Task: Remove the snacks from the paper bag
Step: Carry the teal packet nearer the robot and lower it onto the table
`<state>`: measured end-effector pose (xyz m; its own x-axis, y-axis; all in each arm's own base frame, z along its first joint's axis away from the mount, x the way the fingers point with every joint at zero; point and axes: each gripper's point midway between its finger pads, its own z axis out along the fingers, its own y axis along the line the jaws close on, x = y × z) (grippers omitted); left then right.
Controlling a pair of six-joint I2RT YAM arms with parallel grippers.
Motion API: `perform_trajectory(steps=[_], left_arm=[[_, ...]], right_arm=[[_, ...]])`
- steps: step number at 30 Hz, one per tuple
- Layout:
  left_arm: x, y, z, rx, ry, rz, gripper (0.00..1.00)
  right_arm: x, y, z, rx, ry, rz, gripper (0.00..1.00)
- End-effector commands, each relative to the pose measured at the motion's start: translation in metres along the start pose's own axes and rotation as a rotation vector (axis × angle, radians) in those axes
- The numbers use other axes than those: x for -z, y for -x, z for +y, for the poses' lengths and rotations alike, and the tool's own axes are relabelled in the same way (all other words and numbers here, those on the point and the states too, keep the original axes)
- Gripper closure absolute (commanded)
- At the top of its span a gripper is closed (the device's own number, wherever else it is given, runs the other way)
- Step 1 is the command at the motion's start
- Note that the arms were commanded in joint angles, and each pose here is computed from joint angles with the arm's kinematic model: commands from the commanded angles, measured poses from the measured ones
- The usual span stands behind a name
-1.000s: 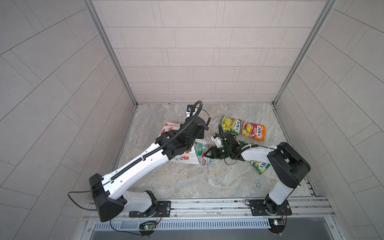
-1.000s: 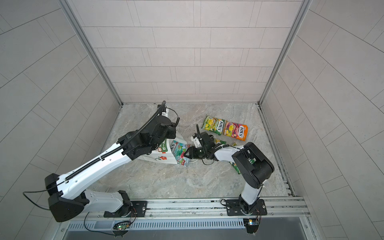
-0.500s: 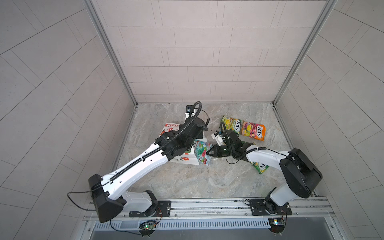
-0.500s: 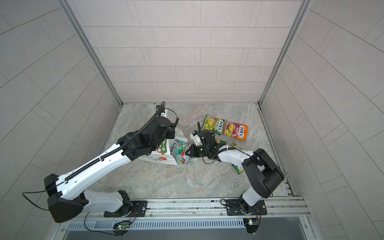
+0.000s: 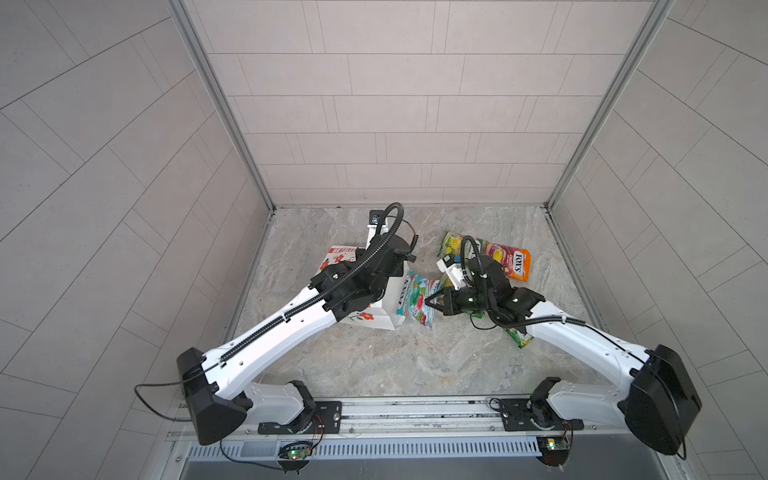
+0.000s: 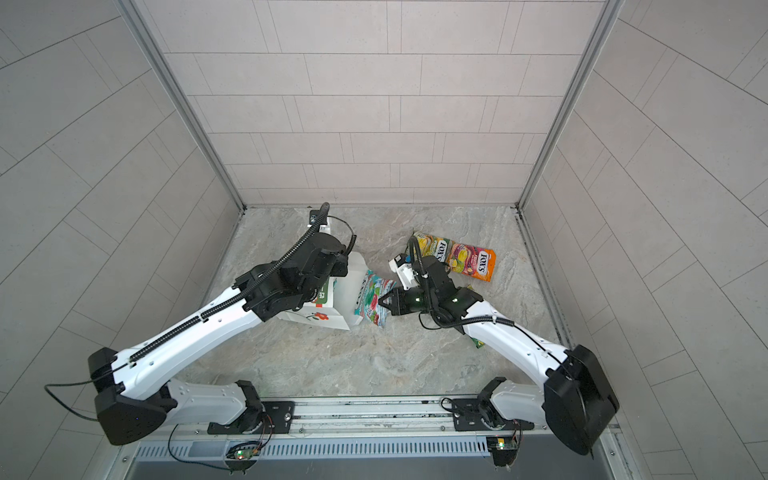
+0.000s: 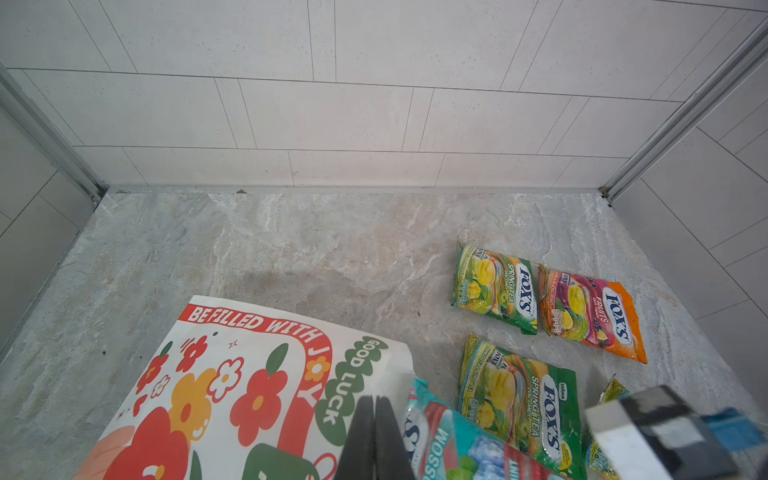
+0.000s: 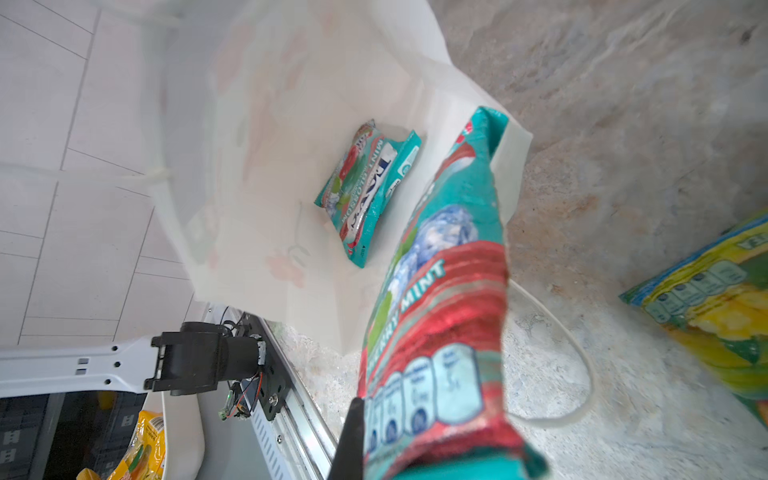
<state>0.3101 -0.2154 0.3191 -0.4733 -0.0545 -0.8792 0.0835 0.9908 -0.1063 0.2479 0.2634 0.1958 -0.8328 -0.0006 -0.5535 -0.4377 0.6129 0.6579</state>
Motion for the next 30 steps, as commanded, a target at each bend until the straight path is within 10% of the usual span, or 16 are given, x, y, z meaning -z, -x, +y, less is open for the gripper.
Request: perform_trajectory(steps=[1, 16, 30], left_arm=[[0.001, 0.003, 0.006, 0.004, 0.022, -0.019, 1.00], [0.005, 0.008, 0.006, 0.011, 0.010, -0.036, 1.00], [0.007, 0.010, 0.004, 0.026, -0.008, -0.042, 1.00]], right_arm=[[0.036, 0.017, 0.007, 0.060, -0.044, -0.107, 1.00], [0.123, -0.023, -0.056, 0.084, -0.497, -0.031, 1.00], [0.063, -0.065, -0.034, -0.033, -0.140, 0.131, 1.00]])
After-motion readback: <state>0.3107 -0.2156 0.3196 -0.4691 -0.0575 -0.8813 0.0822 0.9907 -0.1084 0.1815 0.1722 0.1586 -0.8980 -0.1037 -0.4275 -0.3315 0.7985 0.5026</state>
